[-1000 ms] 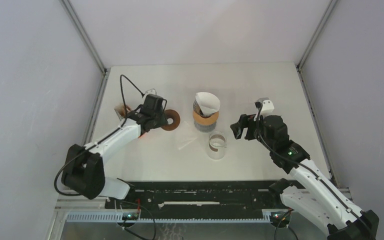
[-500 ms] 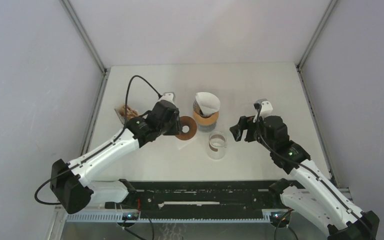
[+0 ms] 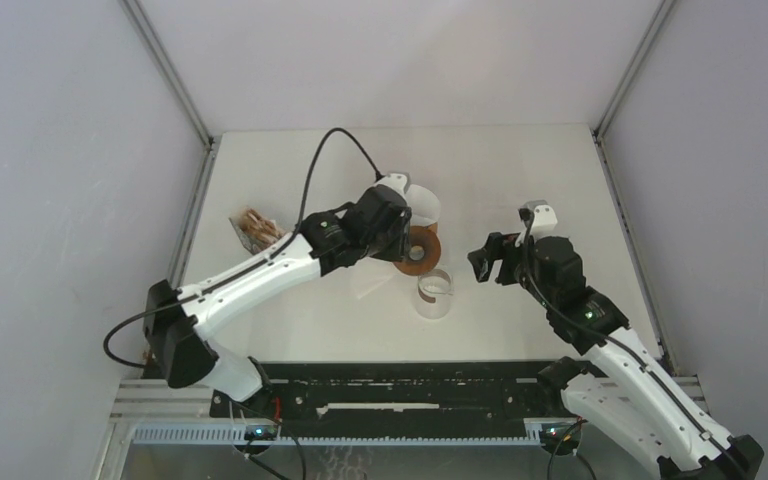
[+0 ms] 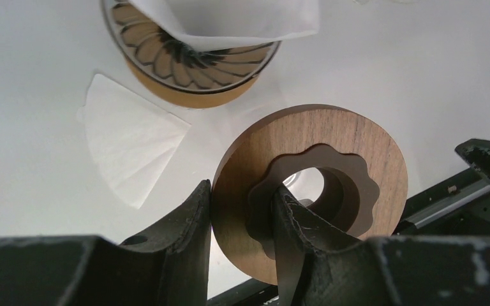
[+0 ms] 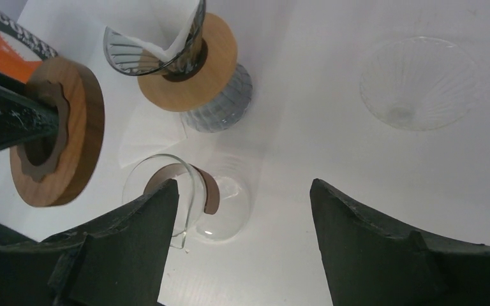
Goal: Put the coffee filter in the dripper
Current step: Place the dripper holder onto the coffee server.
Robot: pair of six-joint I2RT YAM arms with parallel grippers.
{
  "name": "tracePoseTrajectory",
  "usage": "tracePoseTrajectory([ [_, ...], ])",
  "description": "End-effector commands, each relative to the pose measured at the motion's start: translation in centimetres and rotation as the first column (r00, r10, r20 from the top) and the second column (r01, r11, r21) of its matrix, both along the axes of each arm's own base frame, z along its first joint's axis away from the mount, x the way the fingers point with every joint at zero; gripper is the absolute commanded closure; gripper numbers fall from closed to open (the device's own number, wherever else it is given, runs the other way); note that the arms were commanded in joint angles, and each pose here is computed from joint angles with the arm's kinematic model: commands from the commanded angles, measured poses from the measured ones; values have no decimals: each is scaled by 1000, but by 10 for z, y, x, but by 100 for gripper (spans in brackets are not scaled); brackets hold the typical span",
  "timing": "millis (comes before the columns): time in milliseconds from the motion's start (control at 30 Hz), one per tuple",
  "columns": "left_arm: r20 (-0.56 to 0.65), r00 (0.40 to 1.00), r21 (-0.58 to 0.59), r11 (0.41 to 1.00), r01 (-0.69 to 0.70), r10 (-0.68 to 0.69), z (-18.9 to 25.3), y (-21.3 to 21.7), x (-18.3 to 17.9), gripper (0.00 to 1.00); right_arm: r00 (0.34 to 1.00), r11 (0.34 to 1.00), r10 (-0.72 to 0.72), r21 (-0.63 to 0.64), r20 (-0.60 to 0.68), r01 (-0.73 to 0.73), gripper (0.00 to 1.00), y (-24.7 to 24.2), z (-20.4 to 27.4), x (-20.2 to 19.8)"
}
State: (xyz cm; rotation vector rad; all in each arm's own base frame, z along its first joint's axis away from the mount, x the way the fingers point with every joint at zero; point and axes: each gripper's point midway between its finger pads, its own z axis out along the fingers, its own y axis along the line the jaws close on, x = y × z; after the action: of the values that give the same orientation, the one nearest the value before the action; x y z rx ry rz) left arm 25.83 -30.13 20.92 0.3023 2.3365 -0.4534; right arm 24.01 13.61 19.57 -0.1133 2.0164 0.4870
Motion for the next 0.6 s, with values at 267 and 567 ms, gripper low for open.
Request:
tracePoseTrajectory([
  [267,-16,988,39,987,156,-155,7,-50,-8,82,973,975,-223,3,61,224,16,-39,20,6],
  [567,-76,976,101,972,211,-204,-14,-60,-13,82,972,974,-226,0,66,227,16,-40,20,6],
])
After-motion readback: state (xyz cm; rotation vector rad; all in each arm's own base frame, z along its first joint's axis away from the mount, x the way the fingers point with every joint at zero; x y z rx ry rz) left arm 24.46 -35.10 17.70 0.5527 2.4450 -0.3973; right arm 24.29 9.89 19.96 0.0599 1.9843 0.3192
